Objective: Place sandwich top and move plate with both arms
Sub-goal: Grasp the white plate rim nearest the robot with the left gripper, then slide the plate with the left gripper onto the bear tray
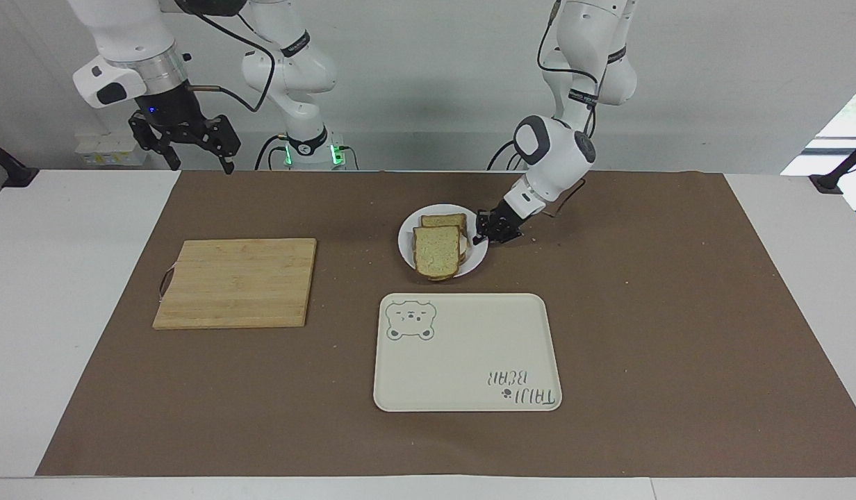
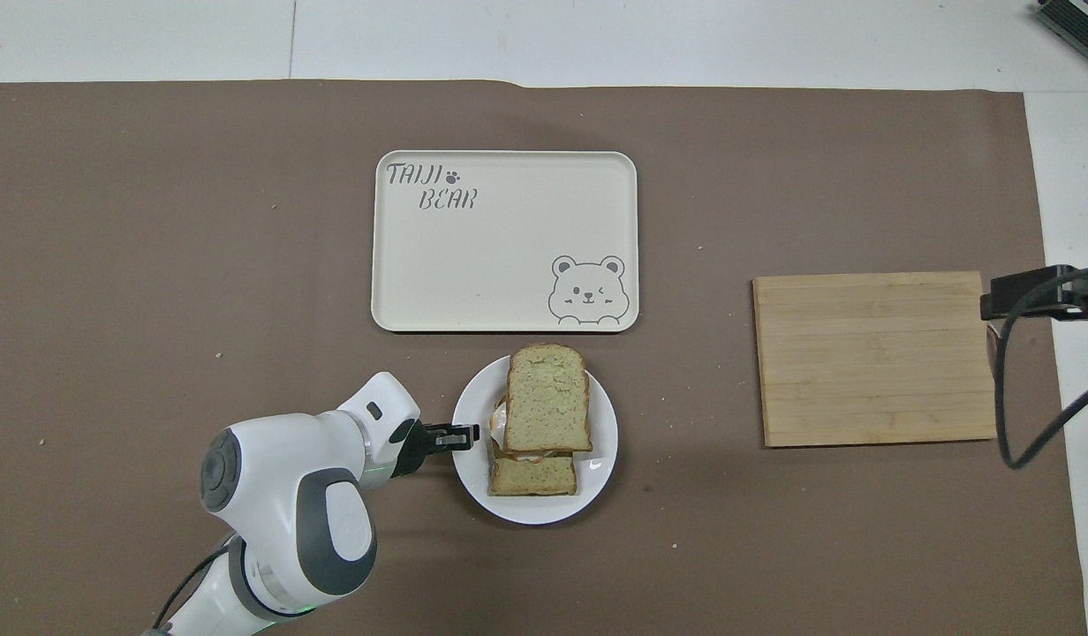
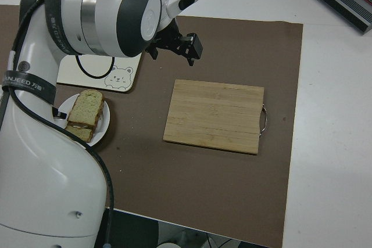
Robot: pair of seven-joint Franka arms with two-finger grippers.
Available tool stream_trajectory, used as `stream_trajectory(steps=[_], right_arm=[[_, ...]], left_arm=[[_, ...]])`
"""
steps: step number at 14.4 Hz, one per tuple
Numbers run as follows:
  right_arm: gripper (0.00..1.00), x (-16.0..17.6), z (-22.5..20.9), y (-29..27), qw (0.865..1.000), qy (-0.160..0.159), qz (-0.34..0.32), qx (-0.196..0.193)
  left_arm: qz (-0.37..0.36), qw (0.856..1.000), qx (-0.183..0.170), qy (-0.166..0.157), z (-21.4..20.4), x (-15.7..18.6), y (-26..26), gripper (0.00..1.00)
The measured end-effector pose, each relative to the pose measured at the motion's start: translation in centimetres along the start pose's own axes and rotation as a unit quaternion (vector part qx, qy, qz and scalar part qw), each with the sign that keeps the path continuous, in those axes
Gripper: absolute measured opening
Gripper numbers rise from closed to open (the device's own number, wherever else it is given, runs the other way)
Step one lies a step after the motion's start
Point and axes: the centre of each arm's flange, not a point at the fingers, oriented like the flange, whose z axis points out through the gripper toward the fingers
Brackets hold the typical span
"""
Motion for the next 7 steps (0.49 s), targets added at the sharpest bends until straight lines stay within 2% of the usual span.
stream_trajectory(steps=[2,7], right_arm=[[1.0,0.0,0.0,0.0,1.0,-0.001,0.0,0.0],[1.0,-0.1,0.3,-0.1,1.0,-0.006,-0.001,0.0]], left_arm=[[-0.004,1.0,-0.01,-0.006,-0.3,0.2,0.2,0.1],[-0.033,0.998,-0.043,-0.038,-1.6,1.6,-1.1,0.1]])
